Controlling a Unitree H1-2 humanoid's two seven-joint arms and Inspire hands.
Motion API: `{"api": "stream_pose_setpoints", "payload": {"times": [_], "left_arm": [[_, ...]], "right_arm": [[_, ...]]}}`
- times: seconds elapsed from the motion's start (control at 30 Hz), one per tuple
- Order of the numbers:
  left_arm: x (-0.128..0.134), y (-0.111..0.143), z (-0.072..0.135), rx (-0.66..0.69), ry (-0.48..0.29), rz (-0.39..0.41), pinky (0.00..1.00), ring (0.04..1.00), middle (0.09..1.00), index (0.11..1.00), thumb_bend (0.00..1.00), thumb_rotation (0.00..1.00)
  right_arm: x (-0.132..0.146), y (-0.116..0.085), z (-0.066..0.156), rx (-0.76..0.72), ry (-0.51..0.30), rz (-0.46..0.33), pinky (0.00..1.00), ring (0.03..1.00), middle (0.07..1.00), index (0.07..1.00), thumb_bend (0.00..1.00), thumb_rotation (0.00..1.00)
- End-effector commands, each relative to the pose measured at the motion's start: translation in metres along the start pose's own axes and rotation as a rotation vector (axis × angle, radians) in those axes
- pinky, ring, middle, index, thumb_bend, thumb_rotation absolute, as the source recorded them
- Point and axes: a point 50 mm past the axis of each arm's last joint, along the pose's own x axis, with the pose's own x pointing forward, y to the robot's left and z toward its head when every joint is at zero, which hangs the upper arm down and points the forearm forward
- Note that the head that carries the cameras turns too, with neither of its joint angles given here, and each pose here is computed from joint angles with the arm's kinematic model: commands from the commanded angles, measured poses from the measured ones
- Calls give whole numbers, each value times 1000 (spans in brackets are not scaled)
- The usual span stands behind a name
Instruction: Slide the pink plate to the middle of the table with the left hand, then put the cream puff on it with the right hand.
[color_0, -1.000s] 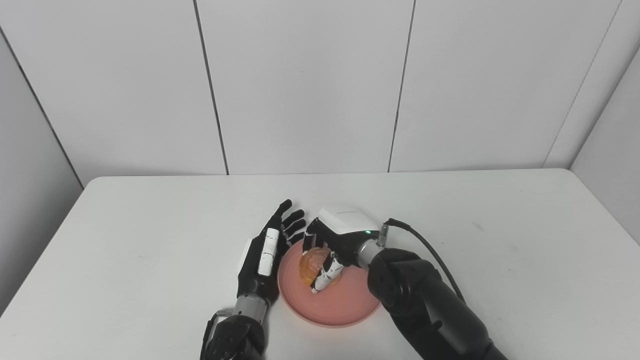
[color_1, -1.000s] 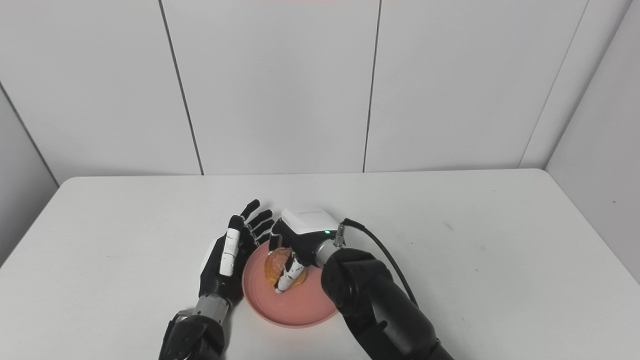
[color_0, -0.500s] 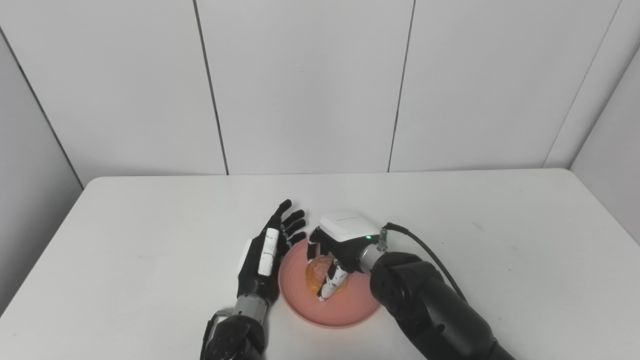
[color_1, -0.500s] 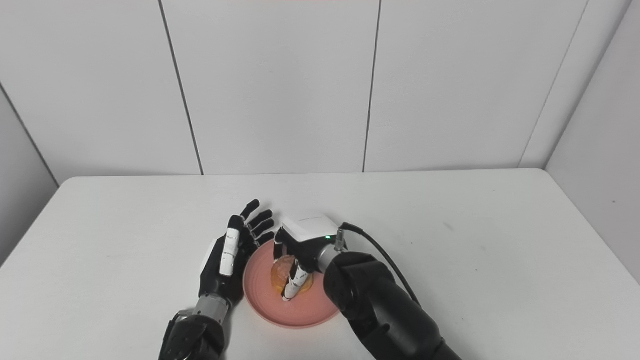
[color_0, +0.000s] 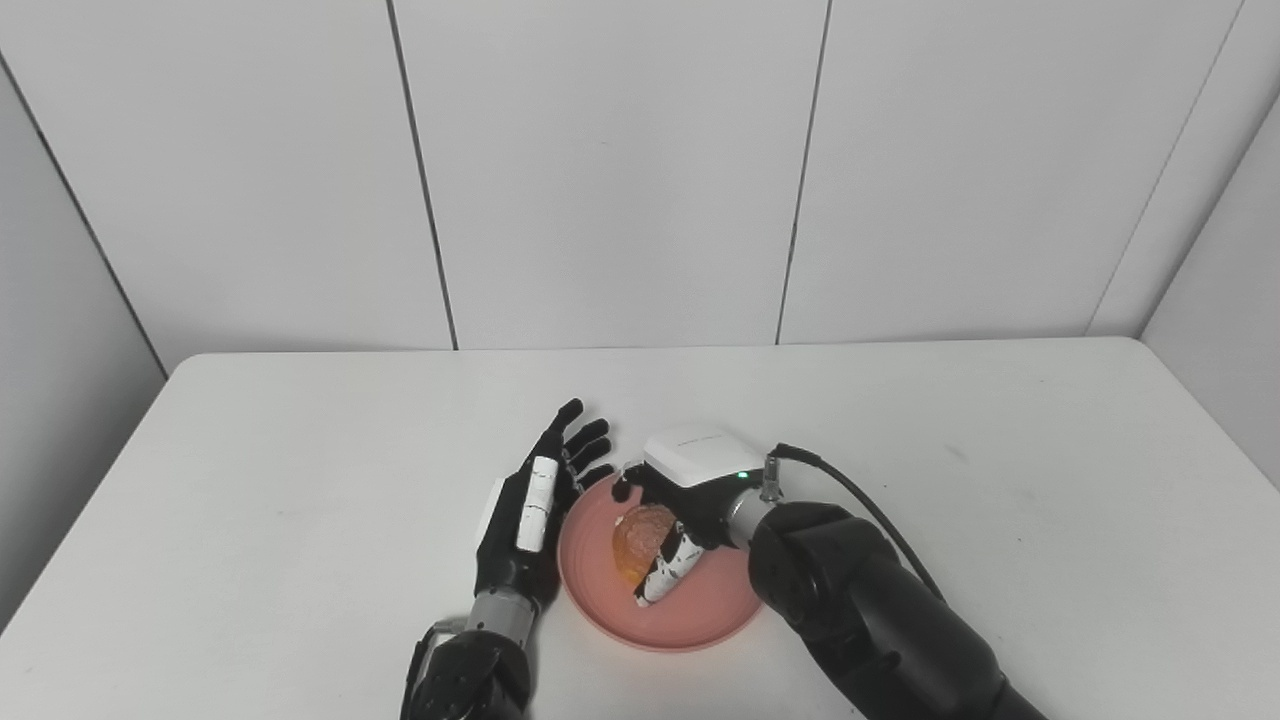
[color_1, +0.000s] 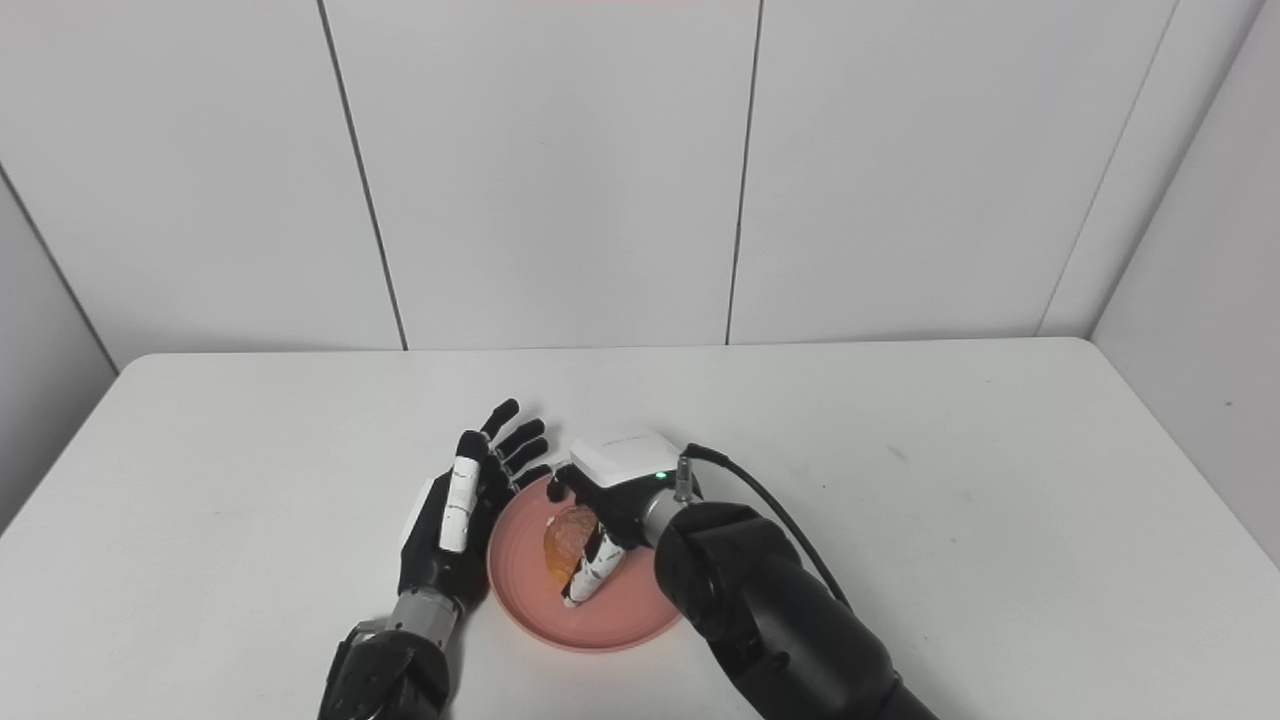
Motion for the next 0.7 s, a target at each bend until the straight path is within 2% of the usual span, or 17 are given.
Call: {"api": "stream_pose_setpoints", "payload": {"times": [0.0,0.13,0.2,0.23,0.27,0.37,0.4,0.5,0.53,0.57,0.67], "left_arm": [[-14,8,-28,-19,140,36,823,864,842,884,887,876],[-14,8,-28,-14,137,42,818,863,830,874,898,868],[-14,8,-27,-13,135,40,810,861,830,878,894,871],[-15,9,-27,-11,133,39,809,860,830,879,893,871],[-15,9,-27,-10,132,39,812,877,871,880,895,871],[-15,10,-27,4,127,37,810,888,904,882,895,881],[-15,11,-27,4,126,39,804,881,892,882,890,880],[-15,12,-27,-3,125,48,796,854,842,870,894,866],[-15,12,-27,-9,124,51,796,853,841,870,895,865],[-16,13,-26,-12,124,52,789,844,829,864,896,855],[-16,14,-26,-14,122,49,789,846,833,867,895,852]], "right_arm": [[-6,-25,2,-6,-11,-80,724,805,827,763,1000,285],[-18,-34,2,44,-29,-136,823,853,880,765,1000,279],[-24,-37,1,67,-41,-170,802,848,870,752,1000,282],[-29,-37,-1,106,-66,-218,795,846,868,750,1000,284],[-33,-37,-2,134,-83,-251,623,703,745,729,1000,315],[-46,-33,-6,287,-139,-379,422,520,588,699,953,375],[-50,-31,-8,329,-155,-422,455,559,626,681,883,450],[-58,-26,-13,433,-189,-532,482,592,653,654,798,551],[-62,-24,-16,488,-200,-580,482,593,653,654,796,554],[-64,-22,-18,525,-207,-613,472,579,641,643,739,598],[-70,-17,-26,678,-249,-711,467,556,607,620,682,637]]}}
